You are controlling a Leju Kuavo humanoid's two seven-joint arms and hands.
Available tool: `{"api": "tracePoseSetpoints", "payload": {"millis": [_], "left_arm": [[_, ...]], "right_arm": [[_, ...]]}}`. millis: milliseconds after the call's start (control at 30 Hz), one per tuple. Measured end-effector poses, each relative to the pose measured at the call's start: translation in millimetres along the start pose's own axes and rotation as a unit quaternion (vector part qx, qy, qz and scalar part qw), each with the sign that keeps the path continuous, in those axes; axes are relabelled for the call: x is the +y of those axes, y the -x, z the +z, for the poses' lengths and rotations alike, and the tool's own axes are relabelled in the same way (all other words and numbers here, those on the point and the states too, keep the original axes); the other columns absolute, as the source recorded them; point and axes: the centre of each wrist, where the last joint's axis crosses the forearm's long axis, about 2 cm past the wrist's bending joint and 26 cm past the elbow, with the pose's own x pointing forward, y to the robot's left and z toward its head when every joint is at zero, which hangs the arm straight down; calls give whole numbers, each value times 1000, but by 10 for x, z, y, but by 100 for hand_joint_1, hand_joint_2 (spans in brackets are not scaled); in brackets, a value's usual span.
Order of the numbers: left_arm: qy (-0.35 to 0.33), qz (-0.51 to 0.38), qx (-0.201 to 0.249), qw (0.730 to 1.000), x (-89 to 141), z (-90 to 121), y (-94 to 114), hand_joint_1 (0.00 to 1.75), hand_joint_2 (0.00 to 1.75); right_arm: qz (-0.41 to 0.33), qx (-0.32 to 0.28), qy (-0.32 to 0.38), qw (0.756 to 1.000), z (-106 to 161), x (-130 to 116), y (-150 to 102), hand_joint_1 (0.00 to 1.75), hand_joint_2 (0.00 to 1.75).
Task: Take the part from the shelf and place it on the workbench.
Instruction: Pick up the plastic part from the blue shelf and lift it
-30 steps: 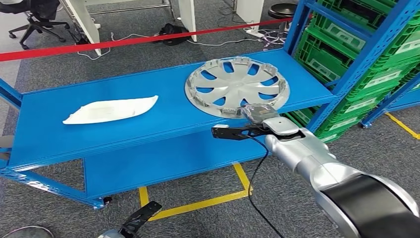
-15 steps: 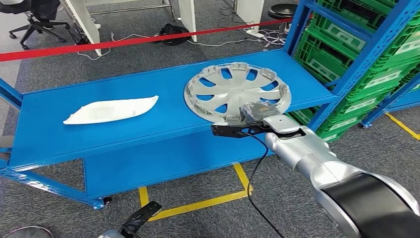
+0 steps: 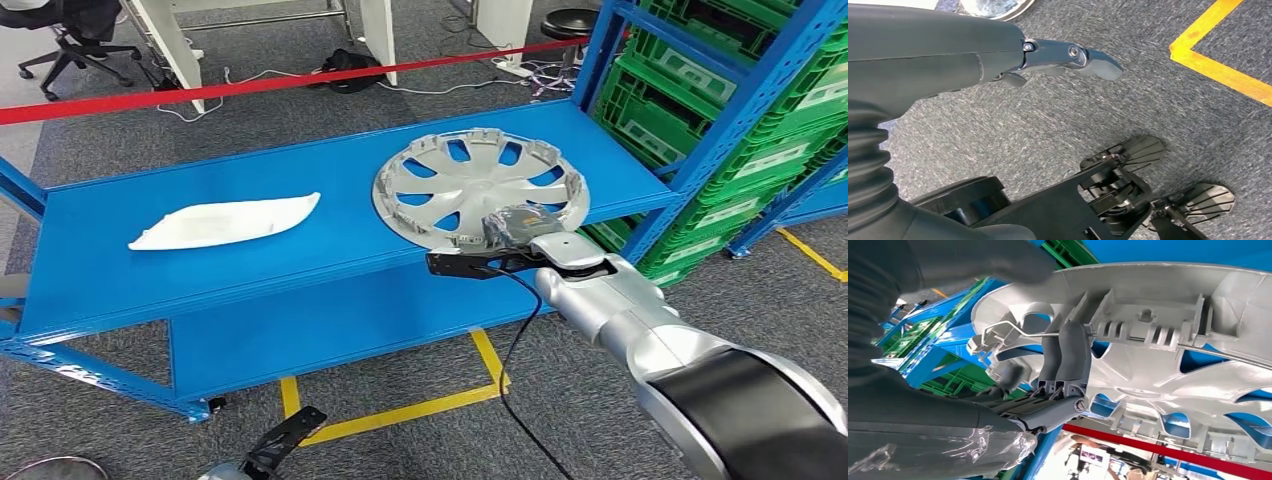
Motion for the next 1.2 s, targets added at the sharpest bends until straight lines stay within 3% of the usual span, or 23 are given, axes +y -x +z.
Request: {"api": "tracePoseSetpoints", "payload": {"millis": [1200], "left_arm": [[-1,2,3,1000,-1,1,10,0,175]], "right_arm": [[-15,-11,39,999,-2,-42,10,0,175]]}}
